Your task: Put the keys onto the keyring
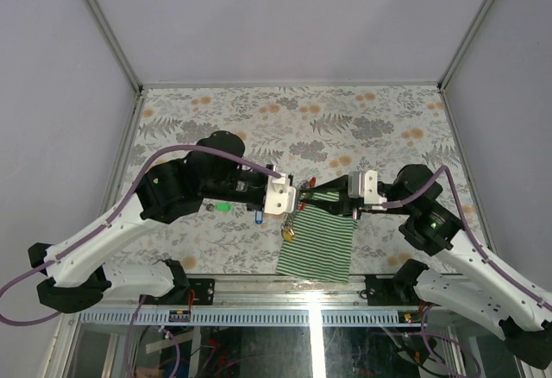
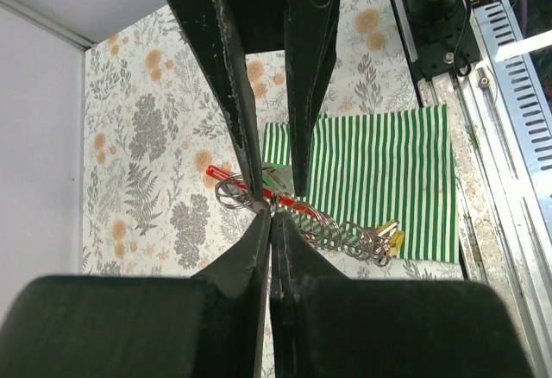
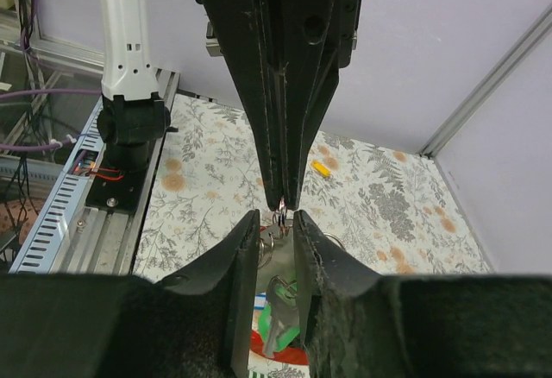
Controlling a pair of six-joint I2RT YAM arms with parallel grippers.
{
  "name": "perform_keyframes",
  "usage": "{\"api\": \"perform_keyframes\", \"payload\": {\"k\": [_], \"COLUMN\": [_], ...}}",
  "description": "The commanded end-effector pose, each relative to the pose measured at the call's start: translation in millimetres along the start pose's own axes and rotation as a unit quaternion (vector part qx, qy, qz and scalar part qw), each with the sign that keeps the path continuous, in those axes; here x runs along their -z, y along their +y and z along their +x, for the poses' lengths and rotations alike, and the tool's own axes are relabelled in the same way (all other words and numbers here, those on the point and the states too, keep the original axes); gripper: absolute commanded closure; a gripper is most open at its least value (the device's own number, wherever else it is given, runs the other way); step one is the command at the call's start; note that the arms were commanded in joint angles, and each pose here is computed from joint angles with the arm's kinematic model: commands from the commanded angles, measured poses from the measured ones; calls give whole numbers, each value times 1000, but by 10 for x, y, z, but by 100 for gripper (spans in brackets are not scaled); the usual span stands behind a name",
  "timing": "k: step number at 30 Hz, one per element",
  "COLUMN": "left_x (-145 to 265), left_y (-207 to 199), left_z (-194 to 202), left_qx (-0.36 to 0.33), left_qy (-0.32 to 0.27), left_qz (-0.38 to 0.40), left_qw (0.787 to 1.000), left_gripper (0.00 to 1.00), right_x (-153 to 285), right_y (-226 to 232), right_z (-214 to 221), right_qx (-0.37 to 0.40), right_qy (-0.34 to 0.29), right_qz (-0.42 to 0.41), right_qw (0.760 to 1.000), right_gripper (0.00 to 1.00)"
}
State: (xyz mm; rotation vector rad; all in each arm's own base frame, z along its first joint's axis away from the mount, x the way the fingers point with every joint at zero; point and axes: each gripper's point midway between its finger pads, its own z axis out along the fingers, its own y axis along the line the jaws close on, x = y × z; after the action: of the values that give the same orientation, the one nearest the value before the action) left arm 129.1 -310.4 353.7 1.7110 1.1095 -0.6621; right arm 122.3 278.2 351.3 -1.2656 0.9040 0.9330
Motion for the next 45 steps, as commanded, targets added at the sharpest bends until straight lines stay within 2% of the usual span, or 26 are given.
{"api": "perform_keyframes", "payload": {"k": [1, 14, 20, 28, 32, 36, 39, 43, 45], "left_x": [103, 99, 89, 97, 99, 114, 153, 231, 292], "left_y": [115, 124, 123, 146, 160, 179, 190, 260, 328], "left_z": [-149, -158, -164, -182, -208, -230, -266, -297, -362], "left_qx": [-30, -32, -30, -25, -23, -23, -19, -4, 3], "left_qy": [-9, -9, -10, -10, -14, -20, -34, -64, -98], "left_qz": [-21, -21, -20, -24, -26, -35, -49, -101, -139], "left_qw": [999, 999, 999, 999, 999, 999, 998, 993, 985], "left_gripper": [100, 100, 100, 100, 100, 100, 91, 87, 83], "right_x": [-34, -96, -116, -141, -144, -126, -91, -49, -38], "right_y": [-112, -126, -153, -178, -221, -243, -235, -254, -273], "right_z": [-256, -172, -149, -79, -70, -117, -182, -236, -255], "right_qx": [33, 22, 20, 17, 15, 7, 4, -8, -22], "right_qy": [-29, -26, -24, -17, -12, -15, -25, -30, -33], "right_qz": [11, 6, 10, 13, 23, 33, 39, 55, 65], "right_qw": [999, 999, 999, 1000, 1000, 999, 999, 998, 997], "right_gripper": [71, 69, 71, 80, 100, 100, 100, 100, 100]}}
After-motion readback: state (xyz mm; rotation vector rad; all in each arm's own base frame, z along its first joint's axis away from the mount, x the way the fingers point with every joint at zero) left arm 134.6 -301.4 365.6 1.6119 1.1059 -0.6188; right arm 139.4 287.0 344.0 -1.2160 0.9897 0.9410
